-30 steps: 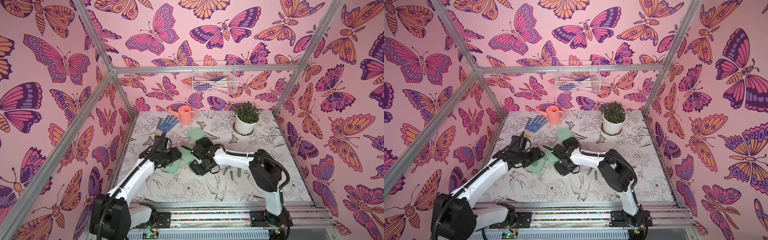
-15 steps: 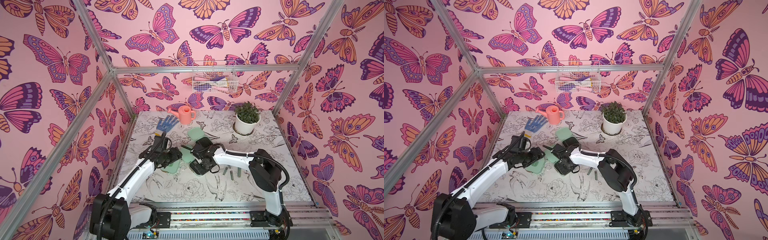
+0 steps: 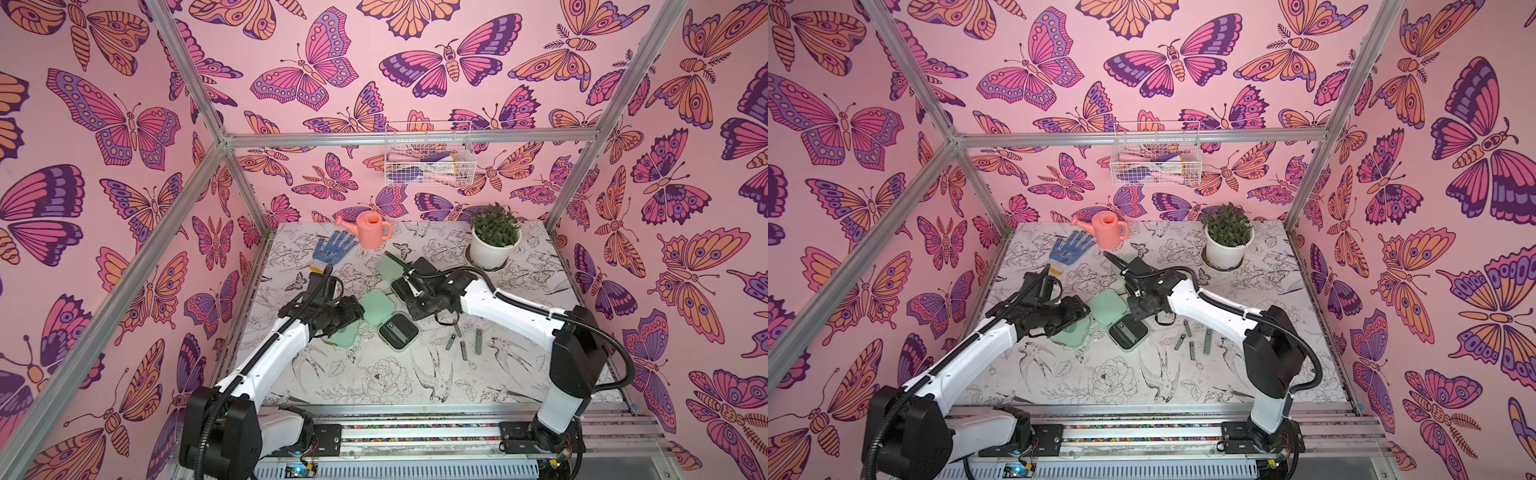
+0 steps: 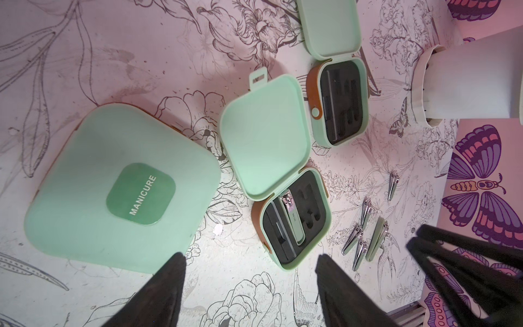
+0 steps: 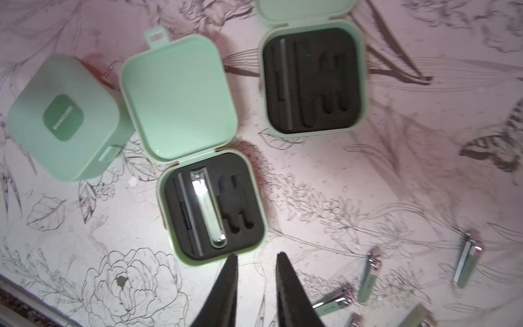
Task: Organize nail clipper sets
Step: Pick up the nail clipper from the center of the board.
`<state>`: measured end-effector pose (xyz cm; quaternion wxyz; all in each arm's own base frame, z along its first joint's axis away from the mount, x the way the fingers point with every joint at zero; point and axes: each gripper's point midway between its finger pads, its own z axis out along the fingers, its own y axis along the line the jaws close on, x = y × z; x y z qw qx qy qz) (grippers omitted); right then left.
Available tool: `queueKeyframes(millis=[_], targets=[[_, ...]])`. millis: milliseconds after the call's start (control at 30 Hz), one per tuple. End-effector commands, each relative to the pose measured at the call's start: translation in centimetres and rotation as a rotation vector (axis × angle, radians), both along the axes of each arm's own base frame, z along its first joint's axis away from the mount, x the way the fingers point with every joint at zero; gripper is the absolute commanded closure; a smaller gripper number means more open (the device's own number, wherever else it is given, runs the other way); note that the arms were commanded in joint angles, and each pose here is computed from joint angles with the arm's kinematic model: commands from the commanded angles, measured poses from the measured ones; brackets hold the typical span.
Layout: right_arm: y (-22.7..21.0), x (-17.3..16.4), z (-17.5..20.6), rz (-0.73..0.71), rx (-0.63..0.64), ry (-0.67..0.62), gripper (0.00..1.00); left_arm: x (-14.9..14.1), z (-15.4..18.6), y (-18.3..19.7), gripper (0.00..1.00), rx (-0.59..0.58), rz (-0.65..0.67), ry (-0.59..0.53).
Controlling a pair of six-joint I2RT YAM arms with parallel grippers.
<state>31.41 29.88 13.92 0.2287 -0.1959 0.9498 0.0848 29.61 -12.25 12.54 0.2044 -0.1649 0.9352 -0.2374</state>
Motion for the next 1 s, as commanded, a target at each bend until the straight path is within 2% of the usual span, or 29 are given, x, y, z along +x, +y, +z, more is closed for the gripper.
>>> queueKeyframes(millis=[0, 167, 467, 567, 800, 967], targets=[[-5.4, 1.0, -1.4, -0.124, -0.064, 0.036, 0.7, -0.3, -0.6, -0.1, 0.25, -0.006, -0.023, 0.013], [-9.9, 1.1, -3.0, -0.184, -0.122, 0.063, 0.63, 0.1, -0.7, -0.8, 0.25, -0.036, -0.042, 0.001], [-12.0, 0.0, -7.3, -0.206, -0.206, 0.079, 0.5, 0.6, -1.7, -1.3, 0.25, -0.046, -0.06, 0.018], [-12.2, -0.2, -8.3, -0.204, -0.212, 0.086, 0.51, 0.8, -1.9, -1.4, 0.25, -0.047, -0.068, 0.02], [-12.2, -0.1, -10.2, -0.192, -0.195, 0.123, 0.62, 1.1, -2.7, -1.7, 0.26, -0.058, -0.073, 0.039], [-12.6, -0.3, -11.3, -0.198, -0.204, 0.146, 0.63, 1.1, -2.8, -1.8, 0.26, -0.061, -0.069, 0.044]])
